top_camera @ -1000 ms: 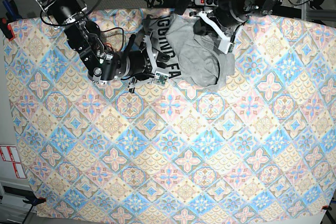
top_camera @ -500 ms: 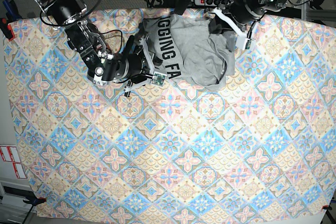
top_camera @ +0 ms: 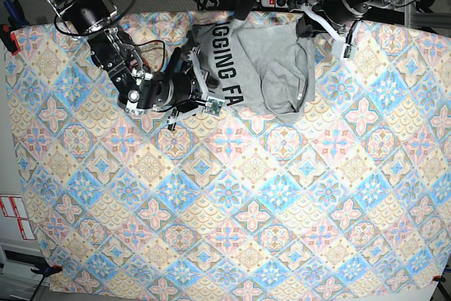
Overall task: Fold the T-shirt properly
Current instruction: 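Grasp the shirt end with the left gripper and fold it toward the right gripper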
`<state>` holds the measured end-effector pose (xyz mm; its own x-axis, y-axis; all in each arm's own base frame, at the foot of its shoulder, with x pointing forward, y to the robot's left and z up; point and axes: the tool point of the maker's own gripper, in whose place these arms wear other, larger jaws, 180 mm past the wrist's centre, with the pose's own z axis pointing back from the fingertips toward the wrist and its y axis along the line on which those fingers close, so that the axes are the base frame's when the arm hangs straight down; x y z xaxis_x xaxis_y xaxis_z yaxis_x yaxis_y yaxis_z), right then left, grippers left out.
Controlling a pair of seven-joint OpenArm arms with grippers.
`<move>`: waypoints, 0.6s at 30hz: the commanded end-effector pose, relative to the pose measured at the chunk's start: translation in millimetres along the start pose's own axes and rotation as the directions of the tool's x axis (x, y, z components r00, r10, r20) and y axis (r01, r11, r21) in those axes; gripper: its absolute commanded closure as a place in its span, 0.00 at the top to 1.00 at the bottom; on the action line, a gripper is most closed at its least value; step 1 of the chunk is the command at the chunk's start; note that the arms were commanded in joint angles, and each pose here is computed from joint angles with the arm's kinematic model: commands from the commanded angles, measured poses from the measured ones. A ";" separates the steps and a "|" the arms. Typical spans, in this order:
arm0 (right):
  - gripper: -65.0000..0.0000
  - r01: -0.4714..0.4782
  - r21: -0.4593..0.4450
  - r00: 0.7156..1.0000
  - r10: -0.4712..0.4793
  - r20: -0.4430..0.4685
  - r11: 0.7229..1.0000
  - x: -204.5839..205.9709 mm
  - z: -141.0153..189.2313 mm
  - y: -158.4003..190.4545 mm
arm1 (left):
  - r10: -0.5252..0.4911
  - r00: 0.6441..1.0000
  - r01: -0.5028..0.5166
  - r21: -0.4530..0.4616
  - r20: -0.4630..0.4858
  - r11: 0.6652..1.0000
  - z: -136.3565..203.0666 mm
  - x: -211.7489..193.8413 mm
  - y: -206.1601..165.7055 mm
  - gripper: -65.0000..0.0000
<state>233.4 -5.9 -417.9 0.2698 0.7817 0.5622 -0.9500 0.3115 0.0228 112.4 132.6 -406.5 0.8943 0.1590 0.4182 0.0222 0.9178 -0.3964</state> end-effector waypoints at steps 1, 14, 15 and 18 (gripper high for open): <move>0.20 -0.008 -0.015 0.999 0.008 0.032 1.000 8.8 4.7 -7.6 | -0.005 1.000 0.004 0.013 0.009 1.000 7.1 1.7 4.4 0.00; 0.20 0.019 0.011 0.999 -0.020 0.045 1.000 14.8 -6.1 -1.2 | 0.031 1.000 -0.031 0.128 0.004 0.991 22.0 -4.1 45.3 0.00; 0.20 0.019 0.011 0.999 -0.020 0.046 1.000 15.4 -6.3 -1.0 | 0.038 0.999 -0.037 0.135 -0.007 0.990 21.5 -8.4 48.6 0.00; 0.20 0.019 0.011 0.999 -0.020 0.046 1.000 15.4 -6.3 -1.0 | 0.058 0.998 -0.052 0.156 -0.037 0.986 19.1 -20.4 57.8 0.00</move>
<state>229.9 7.6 -424.6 0.2987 0.7638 0.5722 -0.9448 0.3212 0.0644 84.6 188.6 -426.3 0.9136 0.2072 0.3498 -0.1054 0.9517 -0.2884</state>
